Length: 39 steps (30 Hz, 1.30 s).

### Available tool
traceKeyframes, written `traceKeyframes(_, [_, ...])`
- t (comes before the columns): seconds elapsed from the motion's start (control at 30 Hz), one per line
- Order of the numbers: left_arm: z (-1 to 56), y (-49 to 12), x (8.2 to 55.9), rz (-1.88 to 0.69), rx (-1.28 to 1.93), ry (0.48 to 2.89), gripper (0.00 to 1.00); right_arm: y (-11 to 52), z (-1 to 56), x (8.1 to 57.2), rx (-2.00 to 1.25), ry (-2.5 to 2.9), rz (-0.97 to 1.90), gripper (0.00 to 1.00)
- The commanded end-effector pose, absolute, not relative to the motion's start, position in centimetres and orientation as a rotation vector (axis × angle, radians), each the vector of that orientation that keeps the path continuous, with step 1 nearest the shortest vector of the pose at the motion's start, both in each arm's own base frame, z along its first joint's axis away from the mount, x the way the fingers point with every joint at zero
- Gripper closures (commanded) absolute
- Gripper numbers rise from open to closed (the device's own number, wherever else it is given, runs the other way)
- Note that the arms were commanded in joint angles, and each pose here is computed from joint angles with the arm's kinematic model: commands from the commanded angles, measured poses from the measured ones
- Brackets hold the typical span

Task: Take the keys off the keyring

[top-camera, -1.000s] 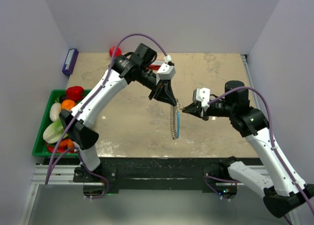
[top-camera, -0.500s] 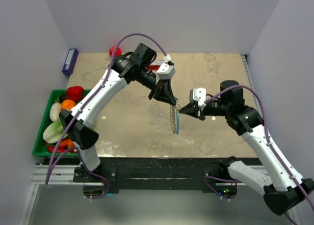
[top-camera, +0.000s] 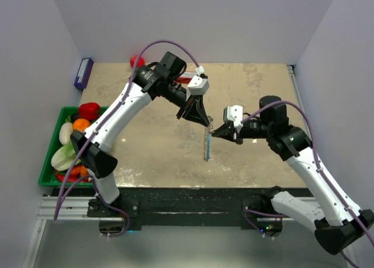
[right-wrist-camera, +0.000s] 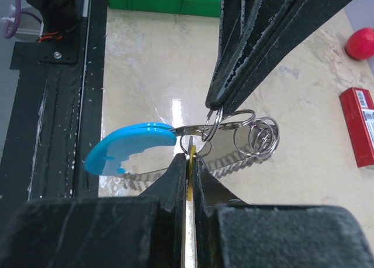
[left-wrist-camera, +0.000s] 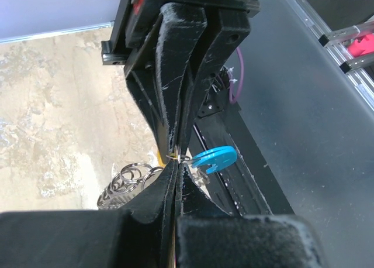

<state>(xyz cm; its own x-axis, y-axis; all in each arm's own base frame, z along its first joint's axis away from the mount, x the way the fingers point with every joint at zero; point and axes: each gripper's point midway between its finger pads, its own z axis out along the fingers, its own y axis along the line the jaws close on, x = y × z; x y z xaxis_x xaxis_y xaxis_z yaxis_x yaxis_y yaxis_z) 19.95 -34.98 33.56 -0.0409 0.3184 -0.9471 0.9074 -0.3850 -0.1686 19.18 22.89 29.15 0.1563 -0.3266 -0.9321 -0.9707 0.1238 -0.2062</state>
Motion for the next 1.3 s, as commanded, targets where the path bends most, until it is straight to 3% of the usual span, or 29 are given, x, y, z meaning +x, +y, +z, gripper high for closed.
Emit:
traceKeyframes(0.0, [36.6, -34.9, 20.0, -1.378, 1.688, 1.204, 1.00, 22.1, 29.8, 17.3, -1.445, 1.349, 0.788, 1.00])
traceKeyframes(0.37, [36.1, -35.0, 22.4, -1.204, 1.621, 1.301, 1.00, 20.7, 30.4, 15.8, -1.469, 1.358, 0.735, 1.00])
traceKeyframes(1.27, [33.4, -36.2, 19.9, -1.179, 1.716, 1.302, 1.00, 21.4, 36.6, 18.1, -1.320, 1.310, 0.687, 1.00])
